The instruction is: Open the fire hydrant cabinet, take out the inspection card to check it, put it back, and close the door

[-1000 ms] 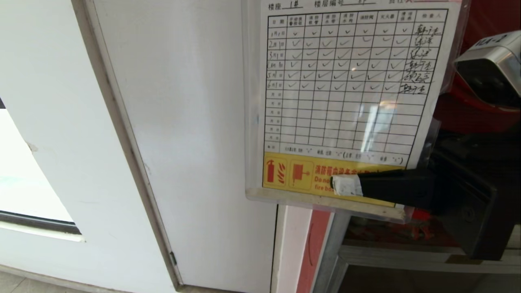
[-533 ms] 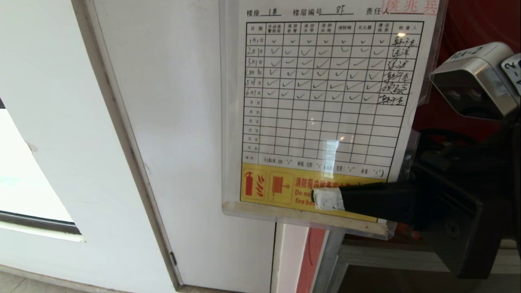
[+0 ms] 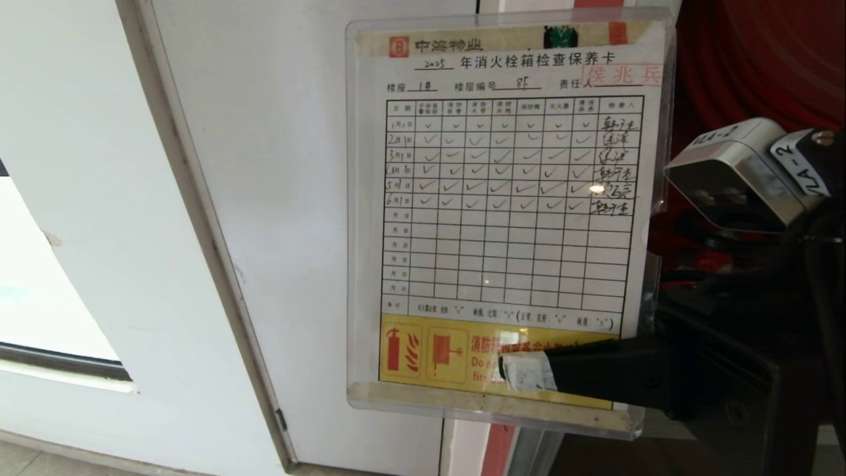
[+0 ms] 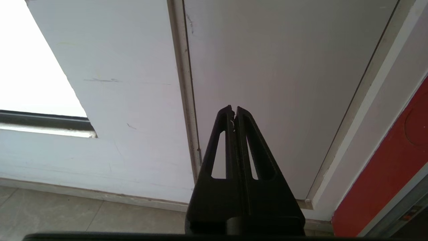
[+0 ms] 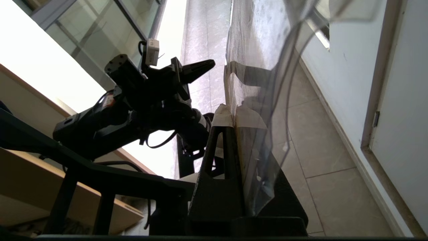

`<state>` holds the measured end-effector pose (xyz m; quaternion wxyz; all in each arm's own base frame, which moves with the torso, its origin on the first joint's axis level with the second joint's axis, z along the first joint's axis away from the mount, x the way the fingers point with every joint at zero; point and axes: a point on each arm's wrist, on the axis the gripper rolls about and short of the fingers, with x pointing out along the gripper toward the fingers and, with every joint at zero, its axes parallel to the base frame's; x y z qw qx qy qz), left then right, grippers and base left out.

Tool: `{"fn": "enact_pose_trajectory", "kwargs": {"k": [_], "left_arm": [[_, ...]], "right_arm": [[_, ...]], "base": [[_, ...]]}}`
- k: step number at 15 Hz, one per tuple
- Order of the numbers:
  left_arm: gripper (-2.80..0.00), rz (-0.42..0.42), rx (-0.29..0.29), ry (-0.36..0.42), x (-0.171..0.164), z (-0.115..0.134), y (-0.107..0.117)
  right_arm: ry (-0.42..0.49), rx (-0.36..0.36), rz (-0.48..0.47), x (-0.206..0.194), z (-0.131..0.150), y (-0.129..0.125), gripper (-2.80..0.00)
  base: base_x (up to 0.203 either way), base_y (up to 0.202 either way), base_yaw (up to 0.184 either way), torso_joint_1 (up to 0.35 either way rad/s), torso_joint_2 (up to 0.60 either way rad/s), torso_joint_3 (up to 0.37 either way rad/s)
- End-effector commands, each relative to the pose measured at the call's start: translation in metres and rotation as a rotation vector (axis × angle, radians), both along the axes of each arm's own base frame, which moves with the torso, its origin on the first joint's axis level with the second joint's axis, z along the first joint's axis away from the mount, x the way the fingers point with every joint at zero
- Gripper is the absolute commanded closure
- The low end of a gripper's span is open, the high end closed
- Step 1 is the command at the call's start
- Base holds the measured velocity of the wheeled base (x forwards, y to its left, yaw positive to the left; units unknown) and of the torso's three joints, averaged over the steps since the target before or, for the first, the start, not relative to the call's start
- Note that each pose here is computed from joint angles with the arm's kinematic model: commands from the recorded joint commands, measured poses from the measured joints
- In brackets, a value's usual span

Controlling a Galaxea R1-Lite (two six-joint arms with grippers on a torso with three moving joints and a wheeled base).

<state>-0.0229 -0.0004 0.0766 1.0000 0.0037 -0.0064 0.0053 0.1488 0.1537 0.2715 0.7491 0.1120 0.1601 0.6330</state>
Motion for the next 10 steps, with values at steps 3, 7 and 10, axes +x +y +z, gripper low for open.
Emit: {"fn": "enact_pose_trajectory", "kwargs": {"k": [3,7,10], "left_arm": [[0.00,0.000,0.000,0.005,0.0005,-0.0016,0.0000],[0.00,0.000,0.000,0.006,0.0006,-0.0016,0.0000],[0.00,0.000,0.000,0.005,0.0004,-0.0016,0.0000]], "right_arm": [[0.015,0.010,0.014,-0.0045,0.0009,-0.0034,0.00],[0.040,0.023,0.011,-0.0069,0.0032,-0.0055,0.00],[0.059,0.034,0.009,-0.0095,0.0053,-0.0079,0.00]], "base": [[0.000,0.000,0.000,0.000,0.00,0.000],[0.000,0.000,0.000,0.000,0.00,0.000],[0.000,0.000,0.000,0.000,0.00,0.000]]}}
